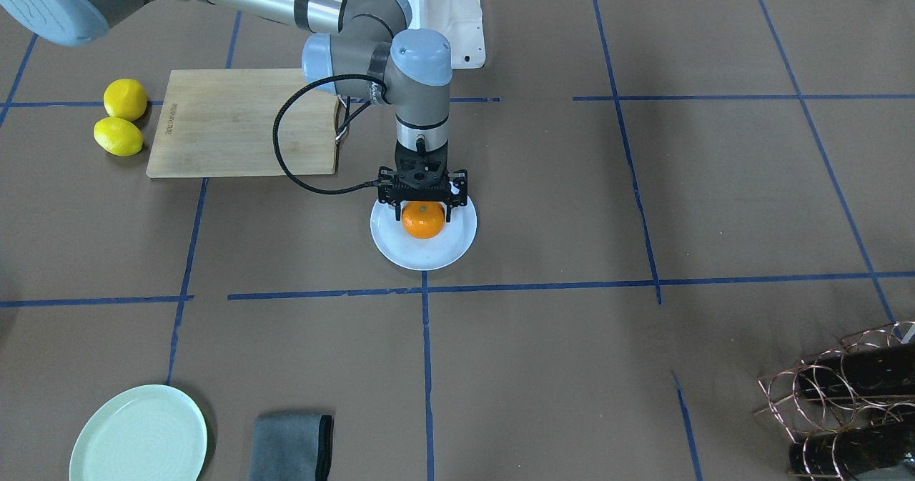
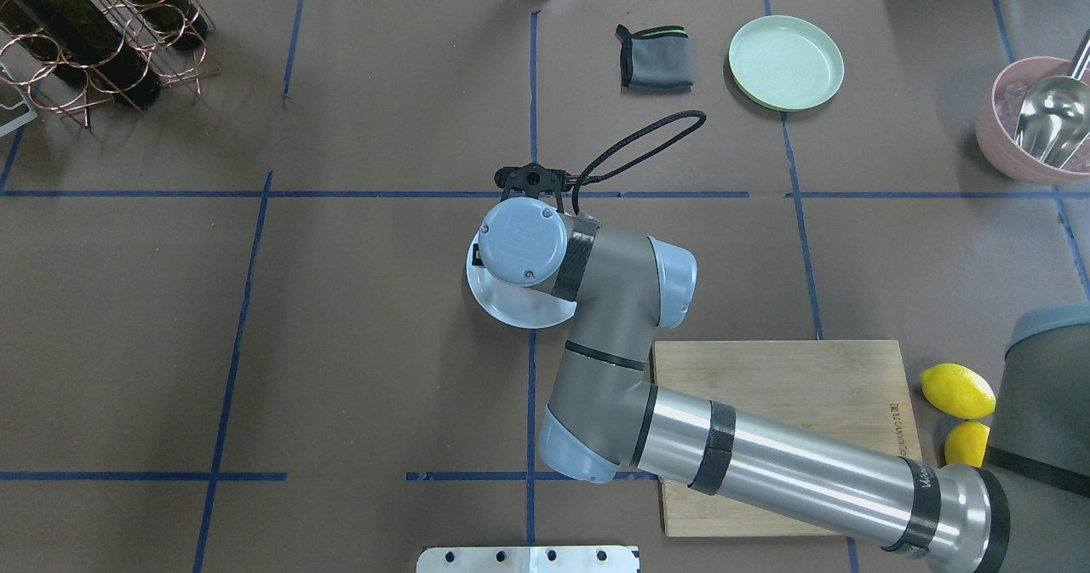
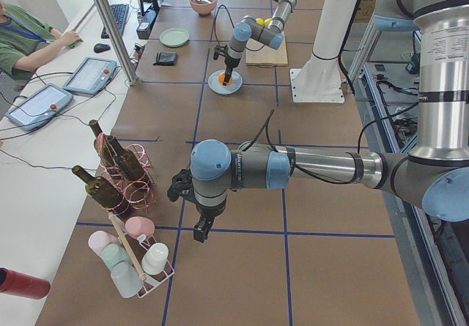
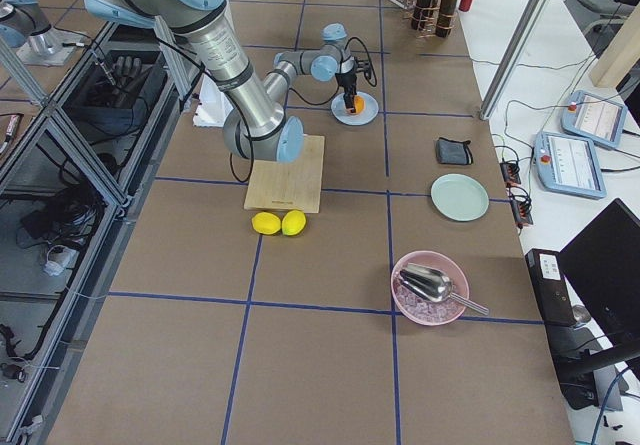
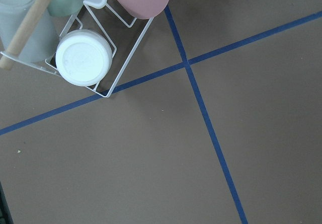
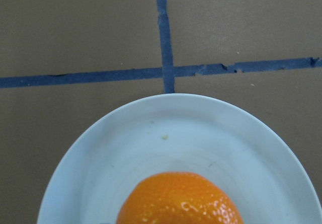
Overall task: Pick orange to plate
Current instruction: 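Carry the orange with the right gripper over the light blue plate and lower it, then open the right gripper and lift it away from the plate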
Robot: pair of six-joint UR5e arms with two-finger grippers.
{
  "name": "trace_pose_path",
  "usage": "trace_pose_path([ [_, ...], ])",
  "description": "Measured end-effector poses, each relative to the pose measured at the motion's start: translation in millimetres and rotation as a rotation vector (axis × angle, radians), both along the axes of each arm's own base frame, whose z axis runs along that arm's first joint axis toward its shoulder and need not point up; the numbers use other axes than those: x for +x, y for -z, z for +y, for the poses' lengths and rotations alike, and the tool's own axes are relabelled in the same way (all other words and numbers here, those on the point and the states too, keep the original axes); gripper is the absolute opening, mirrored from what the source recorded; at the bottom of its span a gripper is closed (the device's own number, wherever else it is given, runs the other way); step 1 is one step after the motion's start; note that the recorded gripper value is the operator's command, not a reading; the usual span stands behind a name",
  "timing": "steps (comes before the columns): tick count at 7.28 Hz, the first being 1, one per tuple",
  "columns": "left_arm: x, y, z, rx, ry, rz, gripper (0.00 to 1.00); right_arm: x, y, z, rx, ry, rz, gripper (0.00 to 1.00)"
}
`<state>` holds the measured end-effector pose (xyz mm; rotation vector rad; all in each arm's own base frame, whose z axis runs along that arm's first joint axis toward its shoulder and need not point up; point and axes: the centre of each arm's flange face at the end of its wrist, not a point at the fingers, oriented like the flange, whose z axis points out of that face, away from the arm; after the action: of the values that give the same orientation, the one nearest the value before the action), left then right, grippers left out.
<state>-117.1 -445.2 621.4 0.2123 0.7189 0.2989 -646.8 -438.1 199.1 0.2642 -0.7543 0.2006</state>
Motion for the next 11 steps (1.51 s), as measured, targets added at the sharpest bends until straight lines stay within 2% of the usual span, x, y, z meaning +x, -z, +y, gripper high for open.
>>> trace_pose_path([
  [2, 0.0, -0.1, 0.0, 0.000, 0.000, 0.000, 1.00, 5.2, 8.5, -2.8, 0.007, -0.008, -0.024, 1.00],
  [3, 0.0, -0.2, -0.1, 0.000, 0.000, 0.000, 1.00, 19.6, 15.5, -15.5, 0.012, -0.014, -0.043, 1.00],
  [4, 0.0, 0.3, -0.6, 0.001, -0.001, 0.000, 1.00, 47.2, 20.7, -37.5, 0.006, -0.004, -0.067, 1.00],
  [5, 0.3, 0.6, -1.1, 0.002, -0.002, 0.000, 1.00, 88.6, 17.6, -64.0, -0.002, 0.033, -0.083, 1.00],
  [6, 0.4, 0.4, -1.2, 0.002, -0.002, -0.001, 1.00, 144.3, 2.9, -90.2, 0.011, 0.088, -0.071, 1.00],
  [8, 0.3, -1.5, -0.2, -0.003, -0.002, 0.001, 1.00, 282.3, -64.6, -137.7, 0.081, 0.254, 0.006, 1.00],
  [9, 0.2, -0.9, -0.1, -0.005, 0.000, 0.002, 1.00, 352.1, -111.3, -152.1, 0.130, 0.349, 0.041, 1.00],
  [11, 1.0, -0.3, 0.3, -0.029, 0.015, 0.012, 1.00, 499.4, -218.9, -150.9, 0.203, 0.482, 0.098, 1.00],
])
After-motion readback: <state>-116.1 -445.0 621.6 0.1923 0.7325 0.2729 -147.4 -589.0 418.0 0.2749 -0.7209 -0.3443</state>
